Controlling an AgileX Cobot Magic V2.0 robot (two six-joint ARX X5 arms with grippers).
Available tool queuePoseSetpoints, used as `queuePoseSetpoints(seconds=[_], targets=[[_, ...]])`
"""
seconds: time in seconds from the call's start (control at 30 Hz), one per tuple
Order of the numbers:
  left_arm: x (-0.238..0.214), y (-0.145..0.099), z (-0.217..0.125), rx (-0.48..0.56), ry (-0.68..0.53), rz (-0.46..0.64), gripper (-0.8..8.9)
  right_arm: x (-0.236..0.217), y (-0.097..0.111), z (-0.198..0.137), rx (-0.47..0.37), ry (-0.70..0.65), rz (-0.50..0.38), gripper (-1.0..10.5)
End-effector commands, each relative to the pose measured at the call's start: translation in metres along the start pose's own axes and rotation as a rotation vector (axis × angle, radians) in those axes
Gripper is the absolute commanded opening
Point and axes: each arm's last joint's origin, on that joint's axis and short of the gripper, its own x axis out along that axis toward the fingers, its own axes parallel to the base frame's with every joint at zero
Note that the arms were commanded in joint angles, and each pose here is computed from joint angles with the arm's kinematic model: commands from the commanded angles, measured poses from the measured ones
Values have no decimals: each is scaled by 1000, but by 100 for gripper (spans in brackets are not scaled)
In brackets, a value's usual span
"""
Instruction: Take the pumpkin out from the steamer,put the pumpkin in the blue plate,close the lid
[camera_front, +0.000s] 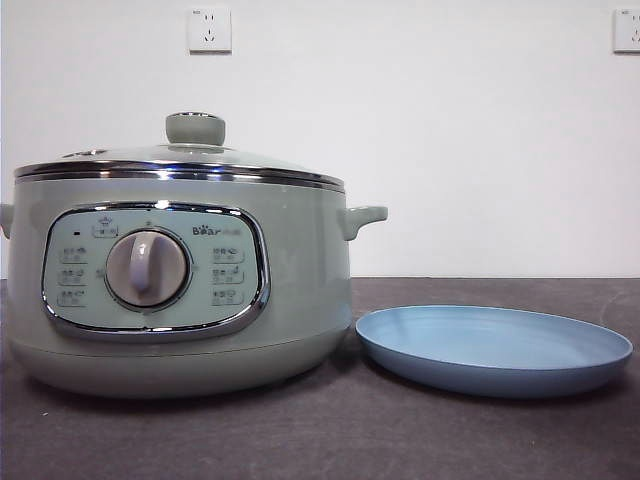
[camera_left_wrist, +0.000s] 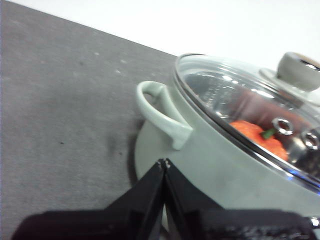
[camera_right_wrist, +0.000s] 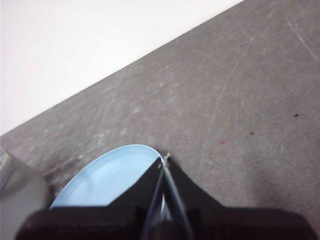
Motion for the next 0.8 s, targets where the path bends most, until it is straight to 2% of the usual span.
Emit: queuePoseSetpoints(seconds=[0.03,0.17,0.5,0.7,0.8], targets=[[1,1,-3,-31,7,-11,-6,1,-1,-3,30,10,1,-1],[-2,-2,5,-30,-17,-9,-7,-2,2,2,31,11,-1,-4],[-18,-22,51,-17,-98,-7,-7,-9,20,38,25,-16,14,-8],[-11,-33,81,-5,-42,-3,-7,-7,35,67,-59,-11,12,-8],[-3,-39,98,51,13,-33,-7,-4,43,85,-98,-6,11,-8]])
